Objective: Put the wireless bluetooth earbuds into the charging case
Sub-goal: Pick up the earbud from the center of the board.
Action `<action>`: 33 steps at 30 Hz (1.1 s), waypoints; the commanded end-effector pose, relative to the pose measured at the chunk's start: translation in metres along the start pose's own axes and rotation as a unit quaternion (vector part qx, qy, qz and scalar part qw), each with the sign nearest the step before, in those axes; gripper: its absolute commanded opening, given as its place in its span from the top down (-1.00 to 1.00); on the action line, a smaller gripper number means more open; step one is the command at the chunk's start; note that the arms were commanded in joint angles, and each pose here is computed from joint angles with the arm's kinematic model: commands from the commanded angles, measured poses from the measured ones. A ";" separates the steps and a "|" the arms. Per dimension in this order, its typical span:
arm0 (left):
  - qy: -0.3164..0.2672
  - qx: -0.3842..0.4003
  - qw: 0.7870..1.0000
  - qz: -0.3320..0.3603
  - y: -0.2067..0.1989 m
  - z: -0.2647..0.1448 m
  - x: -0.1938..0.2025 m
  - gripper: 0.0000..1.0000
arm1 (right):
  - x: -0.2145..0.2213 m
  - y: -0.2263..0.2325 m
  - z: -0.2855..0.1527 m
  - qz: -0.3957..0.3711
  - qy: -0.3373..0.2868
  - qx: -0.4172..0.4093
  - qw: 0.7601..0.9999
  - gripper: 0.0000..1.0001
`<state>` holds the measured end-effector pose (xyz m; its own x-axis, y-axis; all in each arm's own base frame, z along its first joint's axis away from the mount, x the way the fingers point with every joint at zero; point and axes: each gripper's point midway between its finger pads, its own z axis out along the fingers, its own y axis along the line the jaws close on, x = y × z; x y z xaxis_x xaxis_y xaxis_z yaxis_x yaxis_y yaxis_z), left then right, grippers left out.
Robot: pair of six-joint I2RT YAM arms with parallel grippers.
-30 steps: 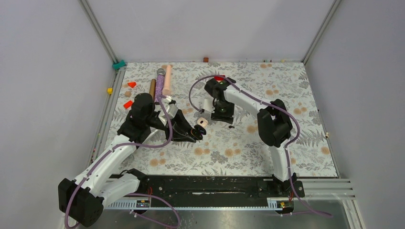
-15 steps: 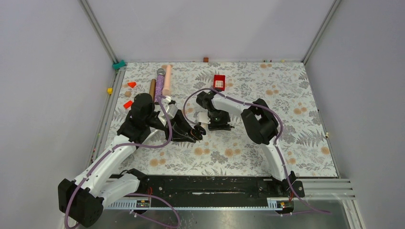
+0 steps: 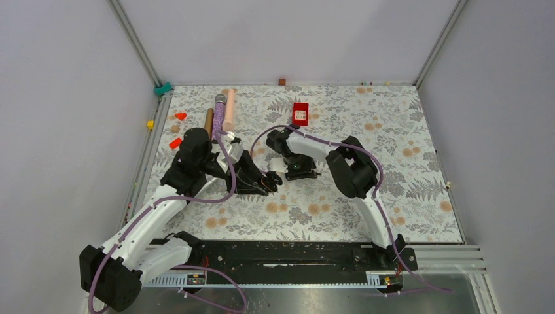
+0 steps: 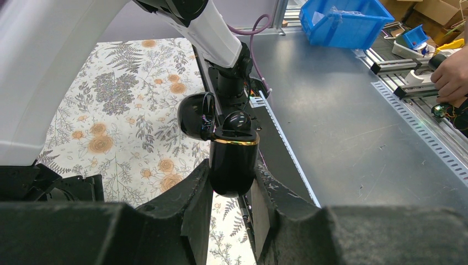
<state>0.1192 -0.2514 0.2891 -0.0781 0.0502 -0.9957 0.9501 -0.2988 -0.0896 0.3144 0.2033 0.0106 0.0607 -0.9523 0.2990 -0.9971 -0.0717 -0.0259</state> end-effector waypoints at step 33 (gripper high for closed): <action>-0.005 0.015 0.999 0.031 -0.007 0.000 -0.008 1.00 | 0.063 -0.079 -0.155 0.257 -0.200 0.161 0.932 0.50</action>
<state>0.1191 -0.2515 0.2890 -0.0788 0.0505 -0.9956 0.9499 -0.2991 -0.0903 0.3689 0.2084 0.1320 -0.1963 -0.9804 -0.0174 -0.9273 0.1914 -0.3216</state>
